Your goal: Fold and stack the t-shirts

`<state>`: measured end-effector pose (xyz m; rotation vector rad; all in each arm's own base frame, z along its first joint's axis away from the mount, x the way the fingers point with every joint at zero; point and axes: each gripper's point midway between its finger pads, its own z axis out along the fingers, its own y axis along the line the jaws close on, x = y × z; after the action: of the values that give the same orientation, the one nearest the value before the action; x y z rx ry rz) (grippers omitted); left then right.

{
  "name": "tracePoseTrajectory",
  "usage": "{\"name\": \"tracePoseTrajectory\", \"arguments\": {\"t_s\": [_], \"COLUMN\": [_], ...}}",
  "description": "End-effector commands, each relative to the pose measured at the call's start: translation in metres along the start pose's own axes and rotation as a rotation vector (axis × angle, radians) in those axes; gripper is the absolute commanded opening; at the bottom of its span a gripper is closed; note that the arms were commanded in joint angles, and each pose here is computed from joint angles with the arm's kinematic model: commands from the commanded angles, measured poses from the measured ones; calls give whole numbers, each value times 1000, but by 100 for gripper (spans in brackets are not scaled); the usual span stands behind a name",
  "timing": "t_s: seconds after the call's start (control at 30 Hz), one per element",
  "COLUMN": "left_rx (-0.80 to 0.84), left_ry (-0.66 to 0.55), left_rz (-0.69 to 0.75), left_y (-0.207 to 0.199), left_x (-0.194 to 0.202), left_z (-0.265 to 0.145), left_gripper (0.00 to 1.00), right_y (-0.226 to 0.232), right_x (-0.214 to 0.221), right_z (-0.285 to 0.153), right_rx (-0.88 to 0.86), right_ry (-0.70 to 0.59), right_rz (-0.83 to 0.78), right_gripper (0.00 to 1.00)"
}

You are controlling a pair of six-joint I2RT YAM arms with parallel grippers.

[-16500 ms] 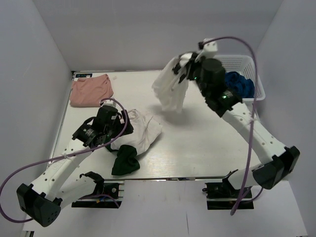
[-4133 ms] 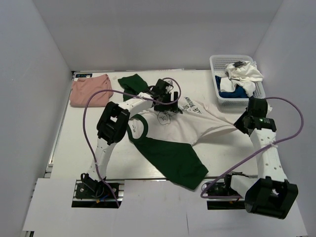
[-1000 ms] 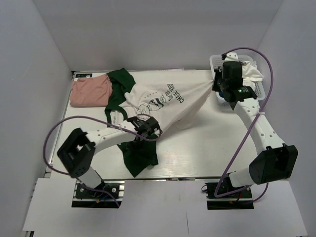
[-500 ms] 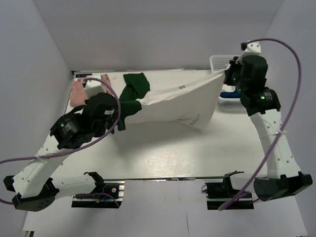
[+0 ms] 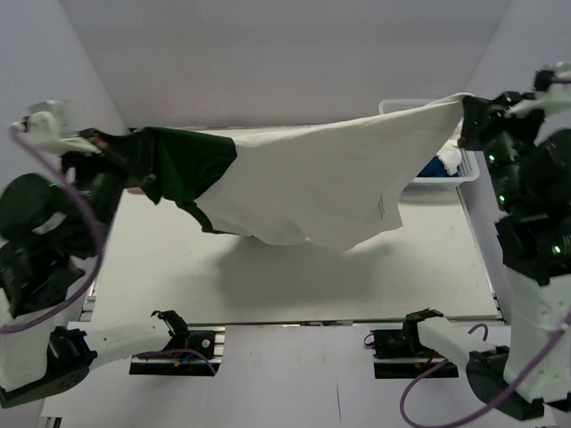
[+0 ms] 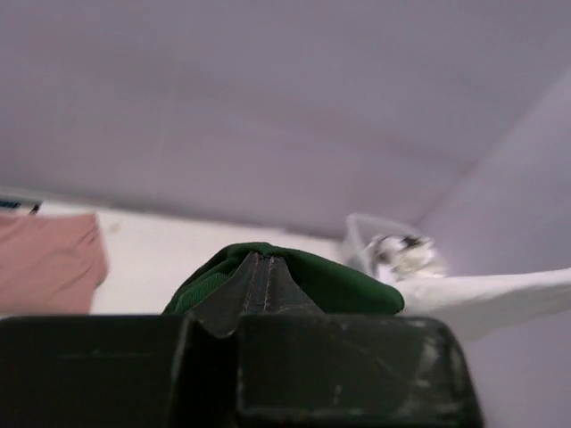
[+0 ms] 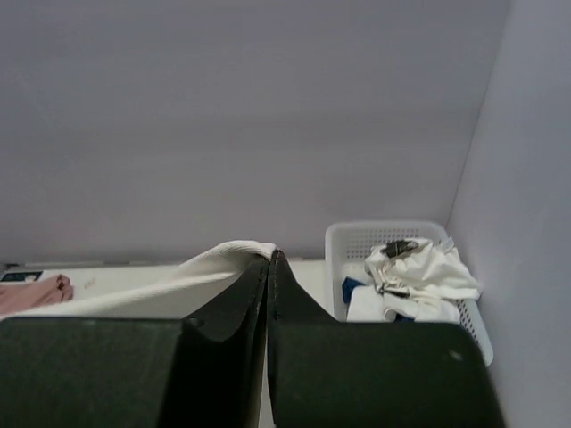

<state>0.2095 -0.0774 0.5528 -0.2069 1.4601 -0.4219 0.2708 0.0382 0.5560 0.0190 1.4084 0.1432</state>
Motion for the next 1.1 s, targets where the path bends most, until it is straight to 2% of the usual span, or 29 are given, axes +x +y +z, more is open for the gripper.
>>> {"name": "tracePoseTrajectory", "arguments": {"t_s": [0.0,0.1,0.13,0.23,0.3,0.37,0.4,0.43,0.47,0.5,0.53,0.57,0.6,0.63,0.67,0.87,0.97,1.07], "left_rx": [209,284,283,254,182,122,55,19,-19,-52,-84,-99,-124,-141,-177,-355,-395,-425], "left_ry": [-168,-220,-210,-172,-100,-53,-1,28,62,115,181,215,277,317,386,607,673,736], "left_rz": [-55,-73,-66,-27,22,48,84,104,97,130,168,147,184,199,217,299,298,302], "left_y": [-28,-38,-44,-48,-51,-51,-48,-47,-44,-42,-42,-42,-35,-30,-21,39,63,79], "left_x": [-62,-96,-93,-74,-36,-7,26,45,64,93,126,146,182,204,242,344,369,391], "left_z": [-20,-35,-27,-13,15,32,50,59,69,78,89,96,99,104,111,117,117,115], "left_gripper": [0,0,0,0,0,0,0,0,0,0,0,0,0,0,0,0,0,0], "right_y": [-9,-12,-13,-12,-9,-1,2,4,4,2,4,8,10,11,14,13,13,14], "right_x": [-64,-81,-82,-66,-50,-10,5,44,62,78,119,143,158,217,245,371,420,451], "right_z": [-41,-64,-67,-58,-44,-21,-10,8,18,25,32,40,43,46,49,56,73,82], "right_rx": [20,22,24,24,17,-12,-20,-19,-12,4,16,9,3,-1,-16,-8,9,-3], "right_ry": [-205,-261,-267,-229,-182,-70,-25,72,115,153,246,299,327,424,479,791,926,1003], "right_rz": [-9,-10,-12,-10,2,6,35,32,36,59,87,116,129,133,141,118,115,103], "right_gripper": [0,0,0,0,0,0,0,0,0,0,0,0,0,0,0,0,0,0]}}
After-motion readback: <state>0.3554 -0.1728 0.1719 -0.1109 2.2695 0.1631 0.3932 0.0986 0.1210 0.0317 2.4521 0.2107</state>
